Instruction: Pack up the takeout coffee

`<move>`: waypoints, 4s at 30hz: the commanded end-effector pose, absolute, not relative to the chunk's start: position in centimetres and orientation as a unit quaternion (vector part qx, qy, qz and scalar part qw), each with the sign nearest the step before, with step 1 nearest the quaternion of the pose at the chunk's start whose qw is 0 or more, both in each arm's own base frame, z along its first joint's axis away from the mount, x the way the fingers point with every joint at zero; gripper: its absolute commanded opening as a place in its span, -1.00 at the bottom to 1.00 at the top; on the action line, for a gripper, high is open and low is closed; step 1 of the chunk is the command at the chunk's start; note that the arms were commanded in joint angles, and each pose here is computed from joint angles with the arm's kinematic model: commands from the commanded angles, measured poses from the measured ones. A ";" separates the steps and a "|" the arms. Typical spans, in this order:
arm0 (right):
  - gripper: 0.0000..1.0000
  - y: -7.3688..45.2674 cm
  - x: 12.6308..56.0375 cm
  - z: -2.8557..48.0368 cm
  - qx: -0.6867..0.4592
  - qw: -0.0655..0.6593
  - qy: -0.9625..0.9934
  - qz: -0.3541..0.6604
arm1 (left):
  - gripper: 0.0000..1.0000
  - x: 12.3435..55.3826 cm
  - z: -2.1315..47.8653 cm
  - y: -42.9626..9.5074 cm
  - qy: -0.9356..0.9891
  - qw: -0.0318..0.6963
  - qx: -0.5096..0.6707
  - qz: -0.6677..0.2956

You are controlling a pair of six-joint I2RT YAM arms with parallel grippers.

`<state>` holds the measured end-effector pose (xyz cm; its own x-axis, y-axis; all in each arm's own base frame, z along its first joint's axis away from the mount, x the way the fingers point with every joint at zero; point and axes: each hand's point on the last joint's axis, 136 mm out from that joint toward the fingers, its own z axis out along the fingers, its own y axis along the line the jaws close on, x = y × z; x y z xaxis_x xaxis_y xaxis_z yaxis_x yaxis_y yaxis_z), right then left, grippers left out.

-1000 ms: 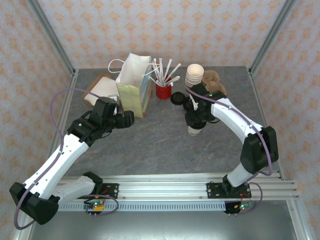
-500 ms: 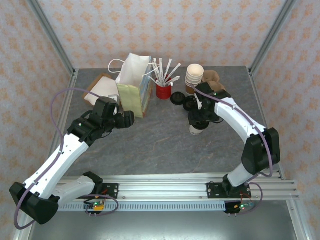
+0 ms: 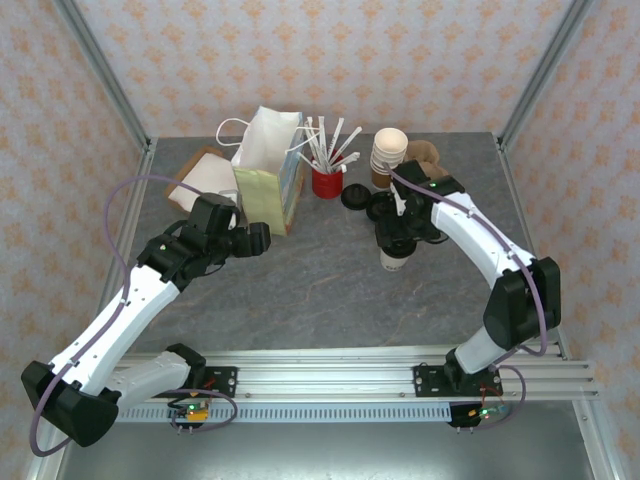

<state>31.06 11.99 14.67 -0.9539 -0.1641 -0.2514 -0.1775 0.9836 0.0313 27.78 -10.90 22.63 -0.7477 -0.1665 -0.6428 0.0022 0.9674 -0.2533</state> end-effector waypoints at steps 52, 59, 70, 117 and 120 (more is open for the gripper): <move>0.81 23.2 32.6 28.8 -0.201 0.422 0.855 0.224 | -0.70 51.8 28.2 -7.2 0.945 0.326 0.029 0.024; 0.82 22.1 32.8 28.8 -0.176 0.427 0.863 0.203 | -1.00 49.0 29.4 -7.4 0.951 0.309 0.026 0.003; 0.87 17.9 35.4 31.0 -0.067 0.467 0.871 0.135 | -1.00 37.3 31.3 -5.7 0.945 0.326 0.002 -0.006; 0.82 4.6 44.7 24.1 0.081 0.355 0.932 -0.001 | -1.00 34.7 28.2 -18.4 0.930 0.296 0.051 -0.213; 0.81 4.5 45.3 24.0 0.079 0.353 0.932 -0.005 | -1.00 34.9 28.5 -19.1 0.925 0.296 0.046 -0.235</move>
<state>44.86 4.66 23.40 -0.7356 0.1650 -0.6570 0.1618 0.9846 0.0661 34.63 -18.19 27.34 -0.8350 -0.0467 -0.5483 0.1980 0.9042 -0.3785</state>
